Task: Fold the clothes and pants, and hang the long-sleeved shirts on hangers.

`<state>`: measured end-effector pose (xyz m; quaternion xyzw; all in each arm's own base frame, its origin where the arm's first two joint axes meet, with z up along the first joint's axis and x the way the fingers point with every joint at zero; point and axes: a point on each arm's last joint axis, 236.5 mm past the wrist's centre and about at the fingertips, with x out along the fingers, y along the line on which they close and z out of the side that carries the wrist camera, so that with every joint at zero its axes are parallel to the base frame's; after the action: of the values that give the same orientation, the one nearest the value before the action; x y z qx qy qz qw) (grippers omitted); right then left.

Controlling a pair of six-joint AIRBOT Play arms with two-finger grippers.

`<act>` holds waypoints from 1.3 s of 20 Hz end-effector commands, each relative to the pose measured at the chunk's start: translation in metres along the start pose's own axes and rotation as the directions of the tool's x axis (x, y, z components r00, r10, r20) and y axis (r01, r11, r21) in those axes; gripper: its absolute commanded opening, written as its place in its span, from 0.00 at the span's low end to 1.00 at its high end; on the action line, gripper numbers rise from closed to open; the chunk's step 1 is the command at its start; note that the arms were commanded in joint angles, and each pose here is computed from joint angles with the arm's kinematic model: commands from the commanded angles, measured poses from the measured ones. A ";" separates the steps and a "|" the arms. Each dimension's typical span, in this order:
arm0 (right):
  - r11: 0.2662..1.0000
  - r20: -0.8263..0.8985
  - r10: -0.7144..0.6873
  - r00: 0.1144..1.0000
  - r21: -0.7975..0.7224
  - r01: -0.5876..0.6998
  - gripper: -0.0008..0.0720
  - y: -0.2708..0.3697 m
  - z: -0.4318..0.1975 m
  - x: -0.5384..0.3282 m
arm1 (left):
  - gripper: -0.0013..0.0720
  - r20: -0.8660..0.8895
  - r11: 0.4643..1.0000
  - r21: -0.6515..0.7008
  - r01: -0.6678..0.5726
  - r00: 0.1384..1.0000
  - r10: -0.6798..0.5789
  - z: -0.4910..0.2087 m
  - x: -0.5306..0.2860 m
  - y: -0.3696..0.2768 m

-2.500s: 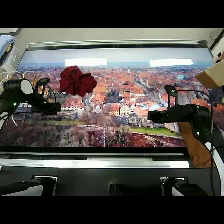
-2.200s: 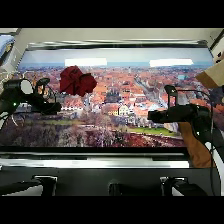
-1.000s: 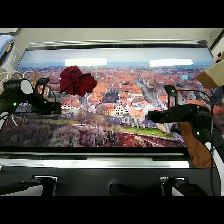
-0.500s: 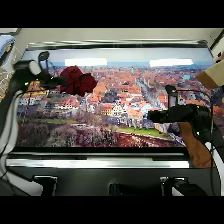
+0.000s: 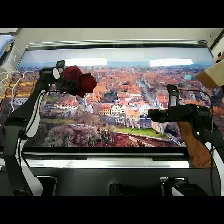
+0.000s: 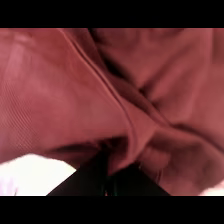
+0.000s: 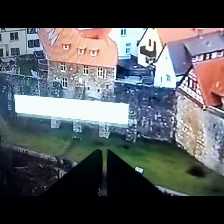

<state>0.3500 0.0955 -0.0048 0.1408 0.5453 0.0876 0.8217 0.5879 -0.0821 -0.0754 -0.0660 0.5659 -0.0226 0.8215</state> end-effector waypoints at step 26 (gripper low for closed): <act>0.918 0.459 -0.092 0.884 0.383 -0.104 0.68 0.001 0.019 -0.194 | 0.89 -0.406 0.844 0.216 0.491 0.831 -0.380 -0.184 -0.223 -0.278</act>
<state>0.2754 0.0619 0.1426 0.2270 0.4074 0.0175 0.8844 0.3134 -0.4218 0.0554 -0.0662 0.6836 -0.3451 0.6397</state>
